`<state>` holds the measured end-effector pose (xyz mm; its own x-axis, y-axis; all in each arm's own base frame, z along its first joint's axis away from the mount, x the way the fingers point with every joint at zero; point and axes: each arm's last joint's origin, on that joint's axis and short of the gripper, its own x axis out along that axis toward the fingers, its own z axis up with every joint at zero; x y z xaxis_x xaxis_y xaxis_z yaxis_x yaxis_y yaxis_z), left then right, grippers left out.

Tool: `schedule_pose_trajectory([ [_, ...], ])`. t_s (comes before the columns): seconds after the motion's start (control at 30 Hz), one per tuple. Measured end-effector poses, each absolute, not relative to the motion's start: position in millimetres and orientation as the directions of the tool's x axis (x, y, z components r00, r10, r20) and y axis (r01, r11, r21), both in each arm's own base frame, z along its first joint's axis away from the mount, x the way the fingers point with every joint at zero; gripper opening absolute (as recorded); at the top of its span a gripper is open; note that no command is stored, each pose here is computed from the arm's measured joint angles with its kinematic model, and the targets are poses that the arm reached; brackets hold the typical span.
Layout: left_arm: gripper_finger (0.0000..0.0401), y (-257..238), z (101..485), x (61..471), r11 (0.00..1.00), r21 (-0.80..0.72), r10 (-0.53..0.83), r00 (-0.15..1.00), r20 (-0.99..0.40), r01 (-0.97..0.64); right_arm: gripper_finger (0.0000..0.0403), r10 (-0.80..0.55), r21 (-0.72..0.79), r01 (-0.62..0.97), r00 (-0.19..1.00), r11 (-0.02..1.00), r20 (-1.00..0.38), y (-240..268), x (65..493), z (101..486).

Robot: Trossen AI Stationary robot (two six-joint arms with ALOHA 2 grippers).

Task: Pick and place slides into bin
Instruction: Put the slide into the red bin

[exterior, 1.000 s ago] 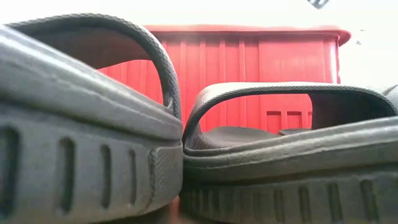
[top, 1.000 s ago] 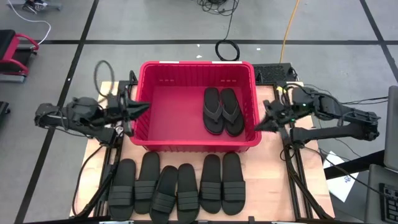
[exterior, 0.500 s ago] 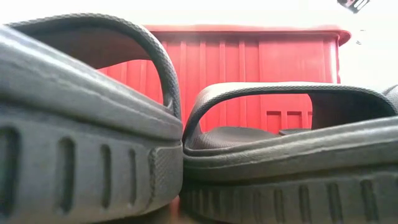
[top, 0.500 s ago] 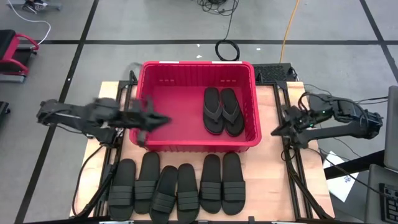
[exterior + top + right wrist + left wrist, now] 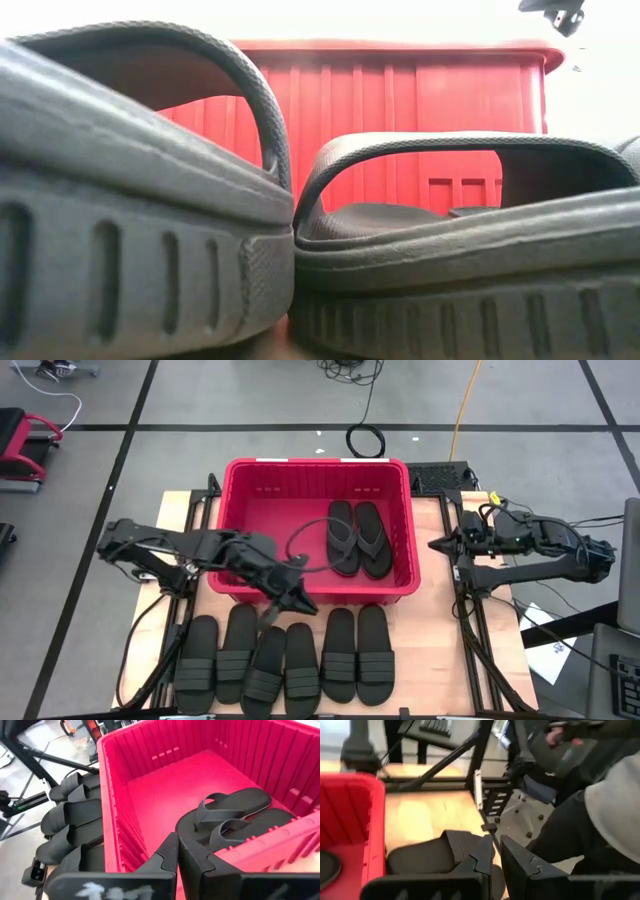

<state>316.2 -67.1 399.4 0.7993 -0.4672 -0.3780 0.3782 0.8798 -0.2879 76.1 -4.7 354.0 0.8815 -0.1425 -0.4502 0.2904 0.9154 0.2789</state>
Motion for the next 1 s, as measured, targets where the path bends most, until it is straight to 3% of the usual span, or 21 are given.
schedule_pose_trajectory([
  [0.17, 0.0031, -67, 394, 347, 0.867, -0.42, -0.432, 0.825, -0.364, 0.269, 0.0, -0.14, 0.285, 0.28, 0.894, 0.917, -0.426, -5, 80, 357],
  [0.5, 0.0031, -94, 374, 435, 0.877, -0.419, -0.343, 0.918, -0.201, 0.236, 0.0, -0.084, 0.235, 0.196, 0.906, 0.952, -0.415, -3, 80, 358],
  [0.7, 0.0031, -115, 337, 475, 0.875, -0.394, -0.403, 0.874, -0.273, 0.281, 0.0, -0.054, 0.204, 0.151, 0.908, 0.967, -0.416, -2, 79, 358],
  [0.87, 0.0034, -140, 316, 486, 0.84, -0.405, -0.495, 0.815, -0.299, 0.361, 0.0, -0.03, 0.21, 0.128, 0.91, 0.969, -0.414, -1, 79, 358],
  [1.0, 0.0064, -152, 294, 485, 0.83, -0.443, -0.52, 0.755, -0.4, 0.338, 0.0, -0.005, 0.226, 0.108, 0.91, 0.968, -0.414, -1, 79, 358],
])
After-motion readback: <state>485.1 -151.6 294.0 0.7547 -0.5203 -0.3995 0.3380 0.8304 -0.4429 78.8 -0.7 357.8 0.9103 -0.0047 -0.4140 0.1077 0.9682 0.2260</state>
